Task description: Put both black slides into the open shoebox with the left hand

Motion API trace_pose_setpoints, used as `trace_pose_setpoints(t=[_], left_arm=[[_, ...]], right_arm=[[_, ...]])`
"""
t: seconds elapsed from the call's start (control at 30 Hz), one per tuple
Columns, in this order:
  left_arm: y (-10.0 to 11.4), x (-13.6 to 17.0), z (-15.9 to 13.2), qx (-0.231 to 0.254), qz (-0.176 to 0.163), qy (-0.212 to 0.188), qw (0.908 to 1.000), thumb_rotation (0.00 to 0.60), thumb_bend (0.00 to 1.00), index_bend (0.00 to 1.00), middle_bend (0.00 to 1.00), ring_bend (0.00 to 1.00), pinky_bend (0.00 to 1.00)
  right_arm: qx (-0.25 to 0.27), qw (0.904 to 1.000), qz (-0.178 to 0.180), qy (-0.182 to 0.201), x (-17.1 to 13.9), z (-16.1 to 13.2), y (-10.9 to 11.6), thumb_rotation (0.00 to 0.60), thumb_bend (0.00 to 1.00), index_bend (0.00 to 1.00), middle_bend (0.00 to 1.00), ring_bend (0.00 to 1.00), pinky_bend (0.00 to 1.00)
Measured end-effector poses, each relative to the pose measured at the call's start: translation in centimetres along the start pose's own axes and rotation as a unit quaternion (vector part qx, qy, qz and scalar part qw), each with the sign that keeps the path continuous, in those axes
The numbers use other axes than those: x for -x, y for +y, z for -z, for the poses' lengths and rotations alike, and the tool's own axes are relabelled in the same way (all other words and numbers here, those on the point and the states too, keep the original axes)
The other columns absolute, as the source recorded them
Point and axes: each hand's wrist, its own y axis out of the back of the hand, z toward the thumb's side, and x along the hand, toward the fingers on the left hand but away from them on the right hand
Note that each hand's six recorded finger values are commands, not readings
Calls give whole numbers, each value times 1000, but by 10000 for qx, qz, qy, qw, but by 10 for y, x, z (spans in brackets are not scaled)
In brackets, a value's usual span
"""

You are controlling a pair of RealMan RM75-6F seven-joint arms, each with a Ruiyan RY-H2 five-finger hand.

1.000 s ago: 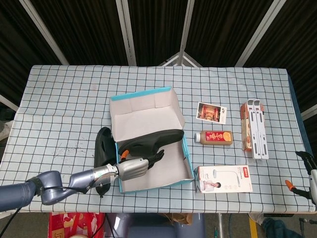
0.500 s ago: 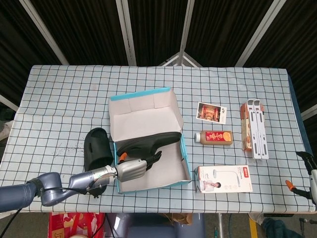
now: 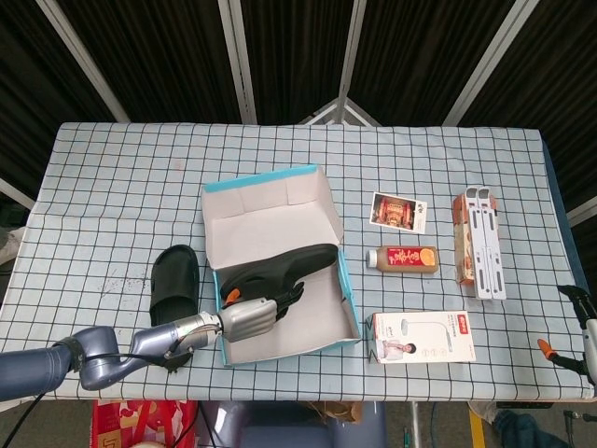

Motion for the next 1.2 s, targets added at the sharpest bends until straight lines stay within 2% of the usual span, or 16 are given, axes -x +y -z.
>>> trace_pose_setpoints(t=[0.67,0.87,1.2], left_arm=[[-1,-7,-12,-45,56,-158,9998,600,495,295,439,58,48],[0,-8,-10,-168,20,-154,9997,597,358,234,332,55,48],[2,-1,-3,-343,52,-96,9994,458,331,181,234,48,48]], right_arm=[[27,10000,-4,-31,-1,1,0,600,233,172,165,219,218],[27,10000,0,-28,-1,2,1,600,233,172,165,219,217],[22,10000,-15,-22,-1,1,0,600,234,172,165,219,218]])
